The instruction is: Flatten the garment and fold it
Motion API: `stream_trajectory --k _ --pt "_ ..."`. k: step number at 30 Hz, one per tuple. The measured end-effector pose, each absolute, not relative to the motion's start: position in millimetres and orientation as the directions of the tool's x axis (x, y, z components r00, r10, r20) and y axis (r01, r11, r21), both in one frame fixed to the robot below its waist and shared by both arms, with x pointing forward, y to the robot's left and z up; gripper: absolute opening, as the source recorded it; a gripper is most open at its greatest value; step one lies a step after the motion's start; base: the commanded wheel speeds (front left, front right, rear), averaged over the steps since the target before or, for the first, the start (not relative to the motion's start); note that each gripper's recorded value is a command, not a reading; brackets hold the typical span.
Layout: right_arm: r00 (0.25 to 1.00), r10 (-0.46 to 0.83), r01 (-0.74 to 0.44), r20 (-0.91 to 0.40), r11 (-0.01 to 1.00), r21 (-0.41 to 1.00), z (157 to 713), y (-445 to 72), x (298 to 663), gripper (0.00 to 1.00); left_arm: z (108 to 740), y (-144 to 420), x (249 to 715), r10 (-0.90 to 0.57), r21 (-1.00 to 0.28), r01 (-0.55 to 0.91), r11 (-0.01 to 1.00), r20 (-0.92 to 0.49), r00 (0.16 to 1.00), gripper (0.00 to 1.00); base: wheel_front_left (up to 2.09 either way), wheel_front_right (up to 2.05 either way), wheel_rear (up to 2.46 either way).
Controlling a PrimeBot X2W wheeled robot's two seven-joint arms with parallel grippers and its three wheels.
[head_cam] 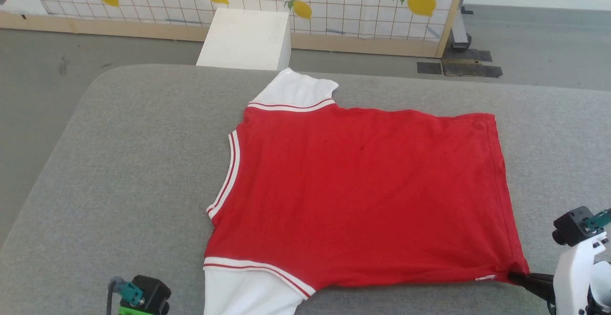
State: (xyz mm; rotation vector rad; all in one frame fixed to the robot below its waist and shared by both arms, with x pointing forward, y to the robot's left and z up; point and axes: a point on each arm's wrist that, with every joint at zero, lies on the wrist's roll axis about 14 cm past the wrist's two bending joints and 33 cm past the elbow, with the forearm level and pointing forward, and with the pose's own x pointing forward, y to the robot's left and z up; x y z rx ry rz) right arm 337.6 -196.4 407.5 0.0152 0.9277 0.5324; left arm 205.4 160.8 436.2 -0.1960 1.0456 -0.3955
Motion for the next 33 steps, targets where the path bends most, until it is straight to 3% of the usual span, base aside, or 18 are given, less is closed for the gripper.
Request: stream_trajectory --k 5,10,19,26,33 --pt "0.522 0.457 -0.399 -0.720 0.877 0.267 417 -198 343 0.00 448 161 228 -0.406 -0.331 0.235 0.914 -0.746 0.527 0.00 0.00 0.00 0.00" --pt "0.573 0.472 -0.381 -0.670 0.877 0.293 432 -197 359 0.00 483 157 284 -0.403 -0.310 0.262 0.914 -0.611 0.681 0.00 0.00 0.00 0.00" --pt "0.632 0.492 -0.364 -0.599 0.871 0.331 450 -190 399 0.00 534 151 371 -0.381 -0.242 0.305 0.921 -0.404 0.832 0.00 0.00 0.00 0.00" --pt "0.625 0.463 -0.373 -0.629 0.885 0.280 441 -191 426 0.00 529 153 423 -0.342 -0.195 0.286 0.938 -0.388 0.856 0.00 0.00 0.00 0.00" --pt "0.579 0.418 -0.364 -0.700 0.901 0.237 412 -194 442 0.00 483 156 454 -0.319 -0.168 0.271 0.948 -0.503 0.803 0.00 0.00 0.00 0.00"
